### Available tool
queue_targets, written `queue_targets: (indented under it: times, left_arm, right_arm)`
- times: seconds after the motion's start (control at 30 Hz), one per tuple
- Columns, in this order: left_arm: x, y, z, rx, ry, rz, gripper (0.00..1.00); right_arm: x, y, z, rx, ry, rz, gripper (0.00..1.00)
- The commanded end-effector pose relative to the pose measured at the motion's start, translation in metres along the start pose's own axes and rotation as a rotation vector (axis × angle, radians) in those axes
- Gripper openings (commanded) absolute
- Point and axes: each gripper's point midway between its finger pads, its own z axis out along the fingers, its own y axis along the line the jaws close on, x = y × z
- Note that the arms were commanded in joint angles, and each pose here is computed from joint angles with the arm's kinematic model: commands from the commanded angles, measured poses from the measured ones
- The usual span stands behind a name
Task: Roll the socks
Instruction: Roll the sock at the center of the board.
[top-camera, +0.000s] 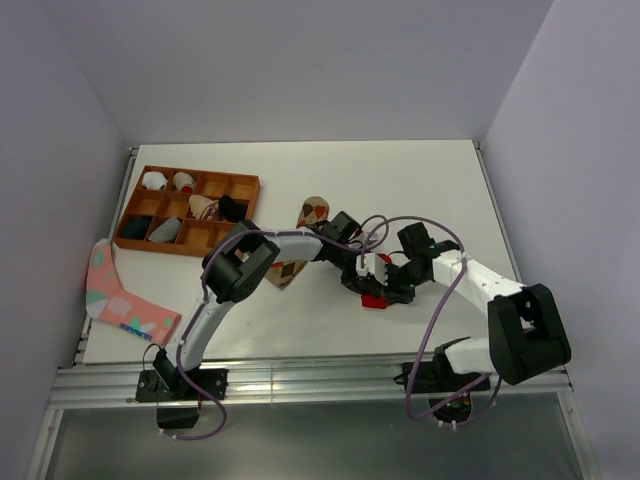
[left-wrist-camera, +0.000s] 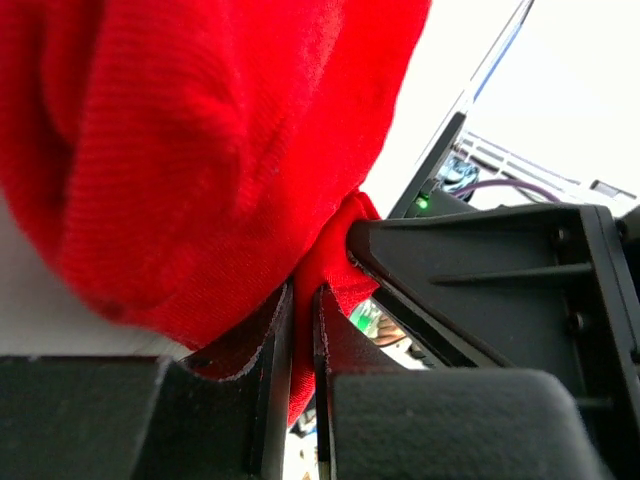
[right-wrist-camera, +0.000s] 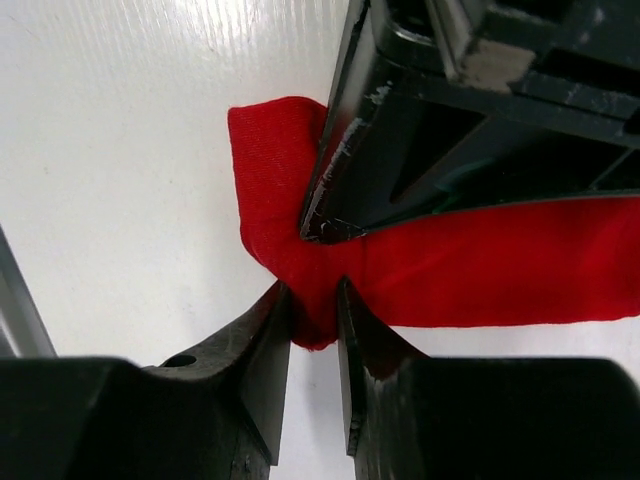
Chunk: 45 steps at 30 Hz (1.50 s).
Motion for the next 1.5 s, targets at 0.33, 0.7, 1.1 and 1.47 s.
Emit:
queue_targets:
  times: [0.33, 0.7, 1.1, 1.47]
  left_arm:
    - [-0.007, 0.106, -0.002, -0.268, -0.214, -0.237, 0.13]
    - [-0.011, 0.098, -0.014, -0.238, -0.354, -0.242, 0.17]
    - [-0.015, 0.074, -0.017, -0.23, -0.474, -0.207, 0.18]
    - [-0.012, 0.068, -0.02, -0.203, -0.599, -0.191, 0.17]
  right_arm:
    - [0.03, -0.002, -0.004, -0.117, 0.064, 0.144, 0.2]
    - [0.035, -0.016, -0.008, -0.21, 0.053, 0.269, 0.19]
    - [0.055, -0.036, -0.002, -0.117, 0.144, 0.41, 0.17]
    - [0.065, -0.055, 0.001, -0.066, 0.21, 0.481, 0.13]
